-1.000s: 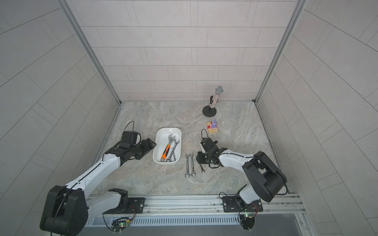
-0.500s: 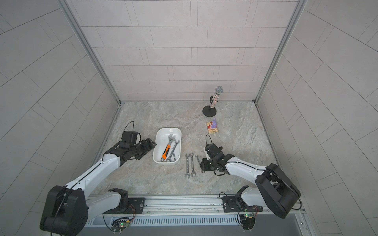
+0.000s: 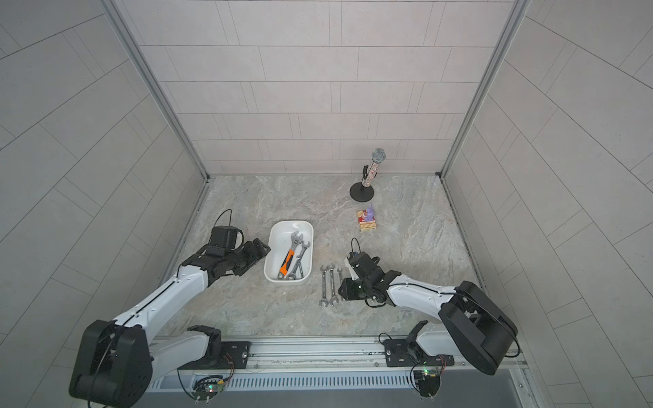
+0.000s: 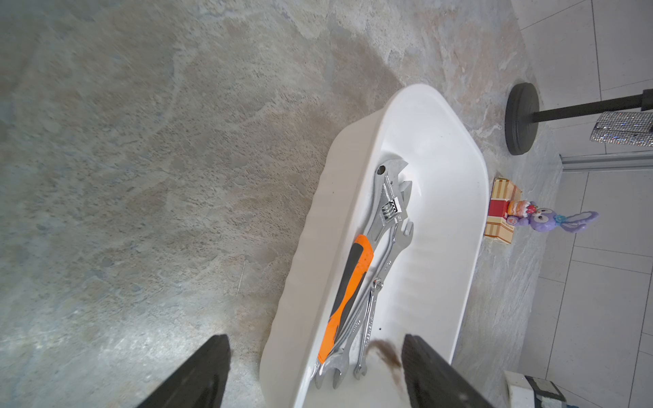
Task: Take out the wrench from the storage box
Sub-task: Place the wrench at the center of the board, then pick up the wrench from the storage box.
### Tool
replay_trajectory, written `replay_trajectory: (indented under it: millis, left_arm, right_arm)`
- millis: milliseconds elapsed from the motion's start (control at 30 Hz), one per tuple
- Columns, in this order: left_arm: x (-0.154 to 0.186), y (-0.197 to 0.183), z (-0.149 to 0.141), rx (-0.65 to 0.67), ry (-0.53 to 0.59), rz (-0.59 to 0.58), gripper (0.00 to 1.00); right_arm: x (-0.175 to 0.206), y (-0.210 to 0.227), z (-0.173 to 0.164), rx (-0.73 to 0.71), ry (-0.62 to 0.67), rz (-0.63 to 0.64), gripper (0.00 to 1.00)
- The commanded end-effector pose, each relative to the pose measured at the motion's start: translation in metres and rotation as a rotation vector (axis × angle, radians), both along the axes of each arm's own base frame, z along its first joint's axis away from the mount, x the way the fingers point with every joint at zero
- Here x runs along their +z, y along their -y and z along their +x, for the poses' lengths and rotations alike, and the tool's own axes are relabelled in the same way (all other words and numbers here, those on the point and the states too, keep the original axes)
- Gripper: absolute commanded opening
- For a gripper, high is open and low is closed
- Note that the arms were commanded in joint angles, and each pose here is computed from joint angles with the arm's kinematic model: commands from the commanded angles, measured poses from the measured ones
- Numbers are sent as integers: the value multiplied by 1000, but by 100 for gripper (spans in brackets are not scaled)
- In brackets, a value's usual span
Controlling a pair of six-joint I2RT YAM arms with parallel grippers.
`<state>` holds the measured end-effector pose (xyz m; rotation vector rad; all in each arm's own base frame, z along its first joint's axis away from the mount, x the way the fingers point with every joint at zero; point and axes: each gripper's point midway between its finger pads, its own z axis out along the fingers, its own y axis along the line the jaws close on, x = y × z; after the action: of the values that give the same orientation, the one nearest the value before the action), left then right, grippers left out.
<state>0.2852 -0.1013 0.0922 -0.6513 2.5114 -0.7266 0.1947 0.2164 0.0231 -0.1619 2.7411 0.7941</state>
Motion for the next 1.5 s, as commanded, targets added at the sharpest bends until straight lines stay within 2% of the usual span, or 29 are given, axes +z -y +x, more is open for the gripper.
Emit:
replay_trajectory:
  millis: [0,133,200,333,433,567,733,867,967,1100,1467]
  left_arm:
    - [-6,-1,-3,-1,-17,7,83]
    - [-6,-6,-5,1,-24,36,84]
    - [-13,-15,-10,24,-57,75,83]
    - [-19,-21,-10,37,-102,79,83]
    - [-19,-24,-7,52,-114,82,83]
    - [-20,-35,-9,74,-150,138,84]
    - [-19,-53,-15,130,-171,218,84]
    - [-21,-63,-22,165,-204,261,84]
    - [-21,-62,-24,167,-207,259,84]
    - [-19,-61,-23,166,-196,247,84]
    - [-21,-53,-24,146,-189,207,84]
  right_arm:
    - [-22,22,-23,-3,-98,-109,30]
    - [15,30,-8,-21,-17,-163,31]
    - [50,14,8,-94,78,-103,32]
    - [110,-11,42,-184,257,-88,31]
    - [135,-32,71,-195,340,-82,30]
    - [148,-82,97,-130,347,-68,36]
    - [136,-131,118,-89,304,-115,40]
    - [105,-155,128,-86,219,-229,43]
    - [78,-165,130,-81,154,-314,44]
    - [50,-172,128,-68,103,-346,47]
    - [31,-183,142,-44,118,-395,50]
